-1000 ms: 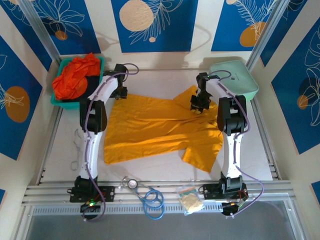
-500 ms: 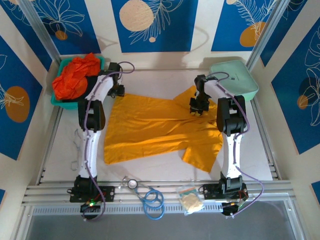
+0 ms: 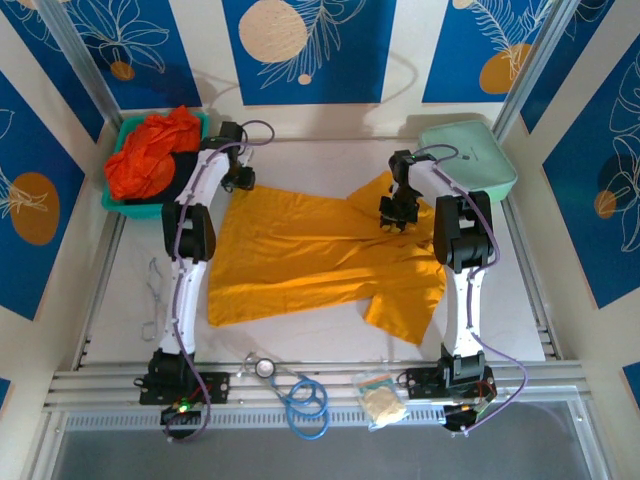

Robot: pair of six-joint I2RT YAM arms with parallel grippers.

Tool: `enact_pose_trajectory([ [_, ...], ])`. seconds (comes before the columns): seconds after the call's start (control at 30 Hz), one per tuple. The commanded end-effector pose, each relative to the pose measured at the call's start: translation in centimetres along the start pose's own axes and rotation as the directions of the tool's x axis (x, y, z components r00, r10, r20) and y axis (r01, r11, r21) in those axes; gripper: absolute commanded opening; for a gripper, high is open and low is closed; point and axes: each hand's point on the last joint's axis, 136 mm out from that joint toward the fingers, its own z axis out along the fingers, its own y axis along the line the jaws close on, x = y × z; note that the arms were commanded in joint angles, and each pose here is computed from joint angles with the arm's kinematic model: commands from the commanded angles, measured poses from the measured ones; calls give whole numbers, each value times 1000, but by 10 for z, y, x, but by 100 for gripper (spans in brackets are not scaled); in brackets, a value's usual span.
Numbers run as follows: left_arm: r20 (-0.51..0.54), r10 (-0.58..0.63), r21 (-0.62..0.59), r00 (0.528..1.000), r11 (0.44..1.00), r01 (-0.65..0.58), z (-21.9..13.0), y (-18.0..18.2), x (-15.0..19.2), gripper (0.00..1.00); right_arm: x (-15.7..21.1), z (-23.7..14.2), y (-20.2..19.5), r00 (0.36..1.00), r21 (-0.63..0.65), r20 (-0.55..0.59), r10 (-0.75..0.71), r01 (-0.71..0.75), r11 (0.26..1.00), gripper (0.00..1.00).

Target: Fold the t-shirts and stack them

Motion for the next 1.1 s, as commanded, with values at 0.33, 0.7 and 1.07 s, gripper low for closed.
enact_pose_trajectory([
  [0.33, -21, -12, 6, 1000, 1000, 12, -20, -13, 11, 0, -14, -42, 16, 992, -36, 106, -62, 66, 997, 27],
  [0.7, 139, -151, 41, 979, 988, 146, -121, -24, 4, 0, -102, -67, -1, 945, 98, 268, -187, 166, 981, 44],
  [1.07, 101, -188, 99, 977, 979, 178, -119, -44, 43, 0, -145, -45, -15, 927, 173, 286, -244, 200, 964, 40],
])
